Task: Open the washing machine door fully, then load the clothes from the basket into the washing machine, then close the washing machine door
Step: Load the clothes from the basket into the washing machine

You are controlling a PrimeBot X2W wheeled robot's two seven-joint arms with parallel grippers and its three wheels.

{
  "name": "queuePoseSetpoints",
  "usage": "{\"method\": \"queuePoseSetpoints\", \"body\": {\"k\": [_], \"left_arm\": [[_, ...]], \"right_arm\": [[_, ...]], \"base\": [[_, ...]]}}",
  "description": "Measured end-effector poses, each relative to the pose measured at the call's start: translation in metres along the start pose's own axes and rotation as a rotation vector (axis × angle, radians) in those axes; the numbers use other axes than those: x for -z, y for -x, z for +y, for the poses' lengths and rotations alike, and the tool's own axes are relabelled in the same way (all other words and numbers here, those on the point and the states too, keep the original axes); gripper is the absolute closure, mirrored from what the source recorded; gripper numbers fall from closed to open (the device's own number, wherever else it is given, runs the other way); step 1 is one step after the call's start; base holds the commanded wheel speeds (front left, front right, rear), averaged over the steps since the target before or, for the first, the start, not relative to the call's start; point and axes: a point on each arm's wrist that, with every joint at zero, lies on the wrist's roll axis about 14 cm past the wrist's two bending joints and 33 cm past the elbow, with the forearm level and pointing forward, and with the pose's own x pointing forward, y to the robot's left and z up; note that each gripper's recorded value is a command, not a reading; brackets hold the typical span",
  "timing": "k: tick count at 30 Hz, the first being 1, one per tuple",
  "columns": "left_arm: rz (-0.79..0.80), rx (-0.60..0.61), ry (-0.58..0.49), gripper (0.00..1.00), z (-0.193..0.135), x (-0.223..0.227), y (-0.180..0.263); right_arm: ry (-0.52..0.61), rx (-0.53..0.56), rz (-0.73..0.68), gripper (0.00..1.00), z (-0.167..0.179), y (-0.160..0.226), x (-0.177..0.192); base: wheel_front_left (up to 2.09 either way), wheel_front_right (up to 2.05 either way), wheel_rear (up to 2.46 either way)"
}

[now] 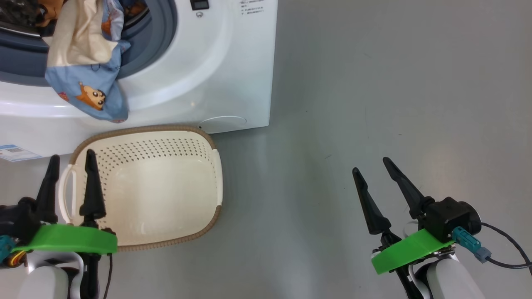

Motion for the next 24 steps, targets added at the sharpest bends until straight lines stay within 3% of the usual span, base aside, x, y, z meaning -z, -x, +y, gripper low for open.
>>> {"method": "queuePoseSetpoints", "body": {"k": [16, 24], "left_arm": [[0.04, -0.034, 0.013, 0.0, 0.01, 0.017, -0.001], [0.095, -0.013, -0.016, 0.0, 0.017, 0.029, -0.03]], "right_arm": [[-0.004, -0.001, 0.016, 0.0, 0.0, -0.002, 0.007], [-0.005, 0.003, 0.033, 0.0, -0.004, -0.008, 0.015]], "base": [[0.0, 0.0, 0.0], [0.0, 0.0, 0.0]]}}
